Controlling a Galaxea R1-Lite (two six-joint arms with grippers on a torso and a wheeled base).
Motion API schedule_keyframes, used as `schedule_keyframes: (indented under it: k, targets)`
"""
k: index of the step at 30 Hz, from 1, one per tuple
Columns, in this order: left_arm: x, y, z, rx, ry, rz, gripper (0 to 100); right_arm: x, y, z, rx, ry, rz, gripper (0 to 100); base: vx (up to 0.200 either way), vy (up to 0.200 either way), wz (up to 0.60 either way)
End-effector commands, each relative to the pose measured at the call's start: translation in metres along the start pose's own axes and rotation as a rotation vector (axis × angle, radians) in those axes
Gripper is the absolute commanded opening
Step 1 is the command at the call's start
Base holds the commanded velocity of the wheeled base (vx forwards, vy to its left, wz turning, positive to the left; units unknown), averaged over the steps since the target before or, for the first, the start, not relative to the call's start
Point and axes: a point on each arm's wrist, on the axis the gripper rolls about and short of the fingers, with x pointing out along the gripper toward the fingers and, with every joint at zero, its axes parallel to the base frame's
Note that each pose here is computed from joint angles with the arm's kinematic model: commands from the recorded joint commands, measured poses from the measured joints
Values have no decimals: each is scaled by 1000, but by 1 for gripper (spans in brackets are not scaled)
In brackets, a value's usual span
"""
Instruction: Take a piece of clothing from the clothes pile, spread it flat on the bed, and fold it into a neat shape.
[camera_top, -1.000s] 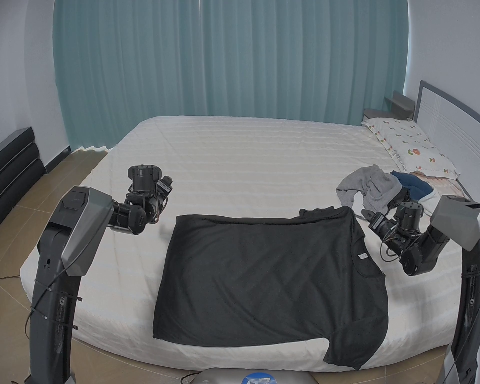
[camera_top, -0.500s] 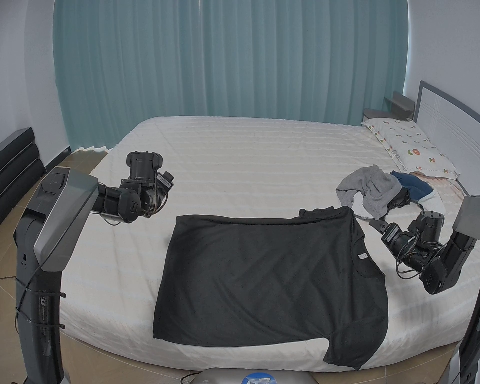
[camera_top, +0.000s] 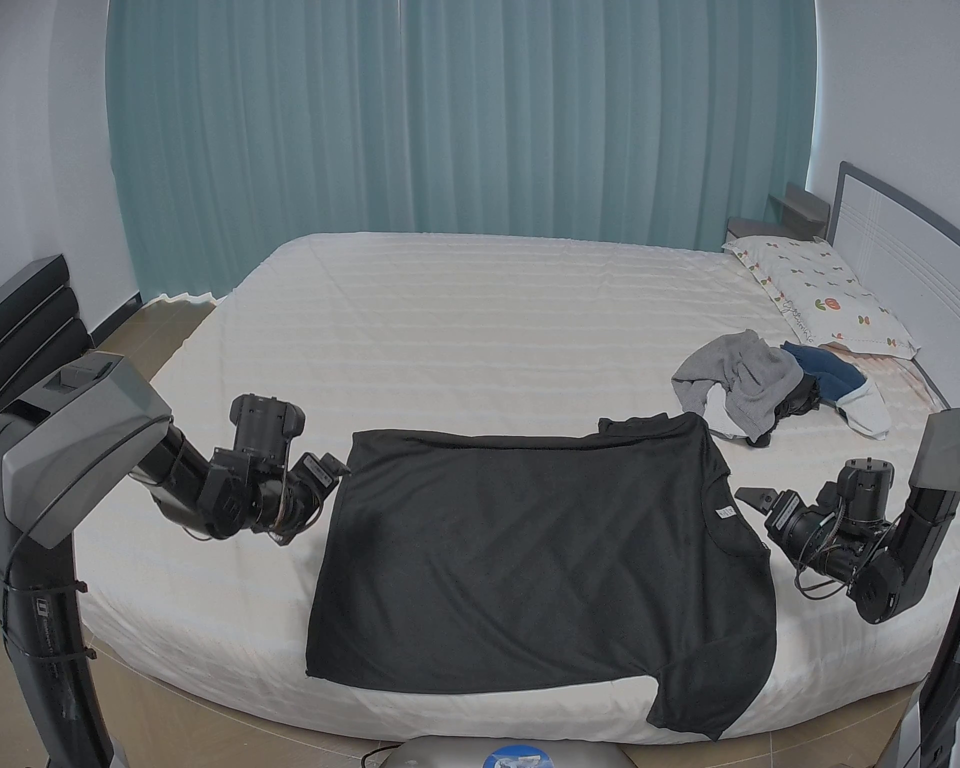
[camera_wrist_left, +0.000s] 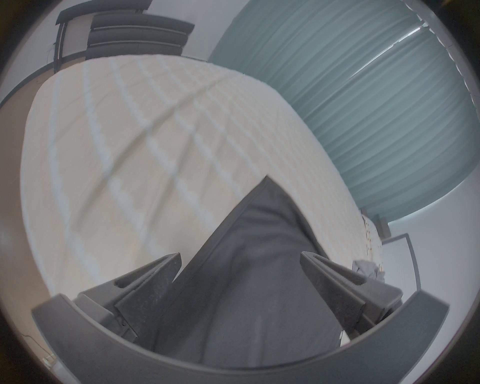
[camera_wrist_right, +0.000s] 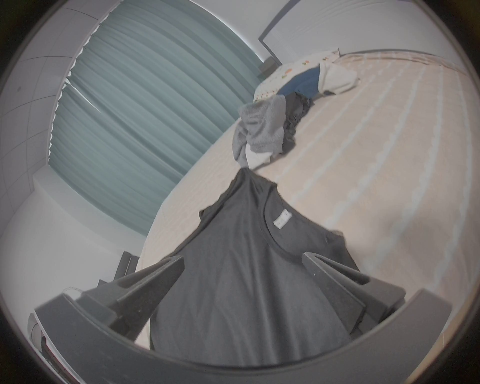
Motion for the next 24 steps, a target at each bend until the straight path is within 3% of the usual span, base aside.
schedule_keyframes:
  k: [1, 2, 6, 9, 12, 20, 24]
  targets:
    - [-35, 21, -22, 13, 65, -33, 100, -23, -14, -23, 29, 128, -18, 100, 0, 0, 0]
    - [-39, 30, -28, 19, 84, -20, 100, -31, -17, -30, 35, 161, -6, 100, 0, 0, 0]
    - [-53, 34, -29, 41, 78, -24, 100, -44, -23, -41, 38, 207, 35, 100, 0, 0, 0]
    - [-69, 38, -29, 42, 74, -26, 100, -48, -25, -46, 44, 237, 22, 100, -200, 0, 0]
    - [-80, 44, -32, 50, 81, -18, 100, -48, -25, -46, 45, 241, 21, 100, -200, 0, 0]
    - [-97, 61, -45, 130, 113, 11, 100, -50, -28, -50, 51, 260, 7, 100, 0, 0, 0]
    - [-100, 66, -51, 140, 179, -6, 100, -49, -29, -51, 53, 263, 1, 100, 0, 0, 0]
